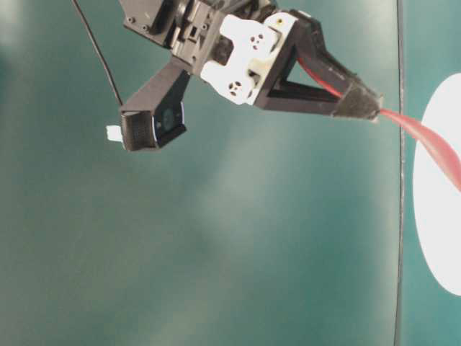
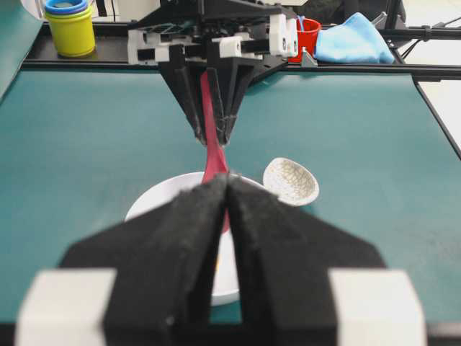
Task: Scoop the yellow hexagonal prism block from the bowl with a spoon using the right arm.
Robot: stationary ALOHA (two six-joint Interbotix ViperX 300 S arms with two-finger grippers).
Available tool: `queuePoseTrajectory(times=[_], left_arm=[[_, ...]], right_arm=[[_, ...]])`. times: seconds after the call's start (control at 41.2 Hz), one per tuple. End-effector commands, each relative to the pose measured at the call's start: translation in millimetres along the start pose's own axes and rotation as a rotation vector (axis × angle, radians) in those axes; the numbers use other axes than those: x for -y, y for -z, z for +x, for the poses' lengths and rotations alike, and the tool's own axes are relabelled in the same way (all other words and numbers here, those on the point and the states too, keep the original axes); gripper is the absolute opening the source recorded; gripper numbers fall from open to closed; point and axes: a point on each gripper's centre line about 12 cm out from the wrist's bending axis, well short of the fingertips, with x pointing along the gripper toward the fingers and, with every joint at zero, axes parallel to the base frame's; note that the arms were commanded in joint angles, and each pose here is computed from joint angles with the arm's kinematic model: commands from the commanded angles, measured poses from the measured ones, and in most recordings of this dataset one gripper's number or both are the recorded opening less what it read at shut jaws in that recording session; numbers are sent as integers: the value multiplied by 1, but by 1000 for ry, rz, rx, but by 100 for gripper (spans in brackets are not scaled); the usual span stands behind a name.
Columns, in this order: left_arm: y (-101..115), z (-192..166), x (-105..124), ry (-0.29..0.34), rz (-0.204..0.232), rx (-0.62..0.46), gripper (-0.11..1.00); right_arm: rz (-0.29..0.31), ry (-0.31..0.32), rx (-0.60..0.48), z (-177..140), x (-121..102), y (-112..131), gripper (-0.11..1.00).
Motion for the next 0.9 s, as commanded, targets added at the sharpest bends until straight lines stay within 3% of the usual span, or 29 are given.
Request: queuePoseTrajectory(times=[0.0, 0.874], left_arm=[[-8, 3, 0, 1, 2, 17, 9], [-7, 3, 0, 0, 0, 6, 9]], right_arm=[[-3, -10, 22, -10, -5, -9, 25], [-6, 21, -35, 12, 2, -3, 25]])
